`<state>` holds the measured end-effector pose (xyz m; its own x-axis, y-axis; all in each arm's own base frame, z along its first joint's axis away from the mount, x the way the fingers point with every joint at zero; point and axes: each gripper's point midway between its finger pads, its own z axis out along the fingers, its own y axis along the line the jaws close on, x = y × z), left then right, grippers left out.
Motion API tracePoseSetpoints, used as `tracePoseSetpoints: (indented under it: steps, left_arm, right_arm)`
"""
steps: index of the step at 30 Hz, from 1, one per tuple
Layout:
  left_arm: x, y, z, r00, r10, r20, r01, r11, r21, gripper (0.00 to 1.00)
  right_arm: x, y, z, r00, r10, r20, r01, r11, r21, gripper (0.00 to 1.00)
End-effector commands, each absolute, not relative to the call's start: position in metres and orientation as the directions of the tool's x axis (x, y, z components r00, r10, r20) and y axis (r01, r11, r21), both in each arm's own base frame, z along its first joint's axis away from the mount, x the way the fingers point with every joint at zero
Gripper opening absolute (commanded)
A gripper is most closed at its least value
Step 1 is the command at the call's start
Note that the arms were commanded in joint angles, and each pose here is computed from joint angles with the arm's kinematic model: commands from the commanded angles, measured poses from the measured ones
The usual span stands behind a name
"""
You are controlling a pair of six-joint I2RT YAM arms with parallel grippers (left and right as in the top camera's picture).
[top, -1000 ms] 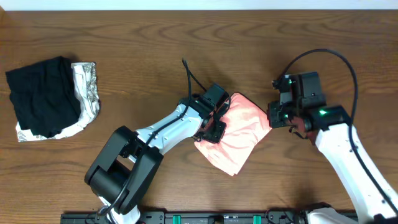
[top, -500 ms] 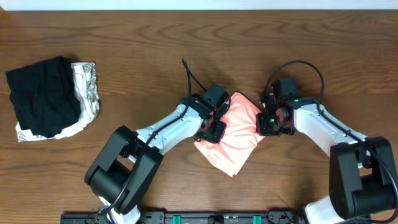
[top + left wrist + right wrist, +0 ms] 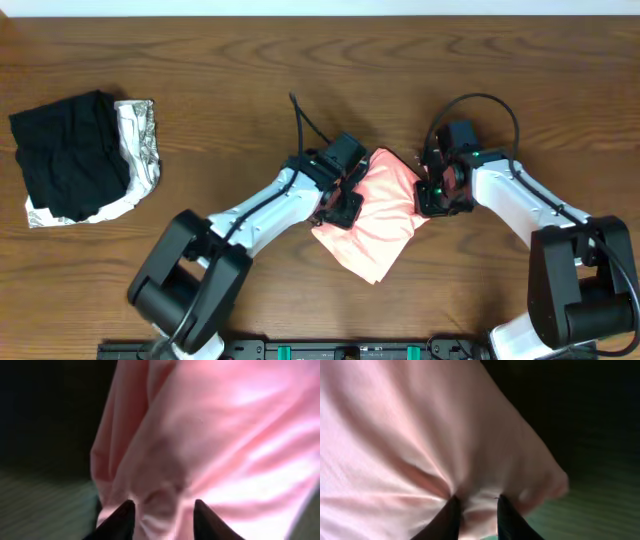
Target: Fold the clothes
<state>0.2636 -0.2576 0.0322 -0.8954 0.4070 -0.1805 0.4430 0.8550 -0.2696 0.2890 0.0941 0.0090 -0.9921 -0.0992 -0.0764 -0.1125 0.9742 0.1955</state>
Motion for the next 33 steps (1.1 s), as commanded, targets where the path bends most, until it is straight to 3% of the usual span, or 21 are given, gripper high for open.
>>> tracePoseSetpoints:
  steps: [1, 6, 9, 13, 23, 33]
  left_arm:
    - [0.269, -0.256, 0.066, -0.853, 0.437, -0.284, 0.507, 0.823, -0.257, 0.41]
    - [0.286, -0.243, 0.11, -0.791, 0.434, -0.432, 0.539, 0.828, -0.156, 0.59]
    - [0.29, -0.239, 0.119, -0.751, 0.467, -0.466, 0.581, 0.804, -0.131, 0.65]
    - [0.303, -0.224, 0.11, -0.779, 0.441, -0.446, 0.544, 0.829, -0.13, 0.66]
    - [0.315, -0.232, 0.07, -0.831, 0.408, -0.379, 0.539, 0.76, -0.363, 0.69]
    - [0.309, -0.243, 0.039, -0.836, 0.443, -0.324, 0.547, 0.714, -0.437, 0.73]
  right_arm:
    - [0.314, 0.092, 0.047, -0.974, -0.117, -0.196, -0.149, 0.976, 0.16, 0.25]
    - [0.328, 0.095, 0.104, -0.938, -0.109, -0.33, -0.171, 0.971, 0.166, 0.29]
    - [0.327, 0.094, 0.134, -0.911, -0.103, -0.4, -0.184, 0.969, 0.168, 0.32]
    - [0.312, 0.095, 0.154, -0.9, -0.105, -0.423, -0.197, 0.964, 0.18, 0.31]
    - [0.278, 0.093, 0.122, -0.956, -0.121, -0.269, -0.178, 0.963, 0.2, 0.32]
    - [0.281, 0.118, 0.076, -0.963, -0.148, -0.226, -0.212, 0.933, 0.291, 0.29]
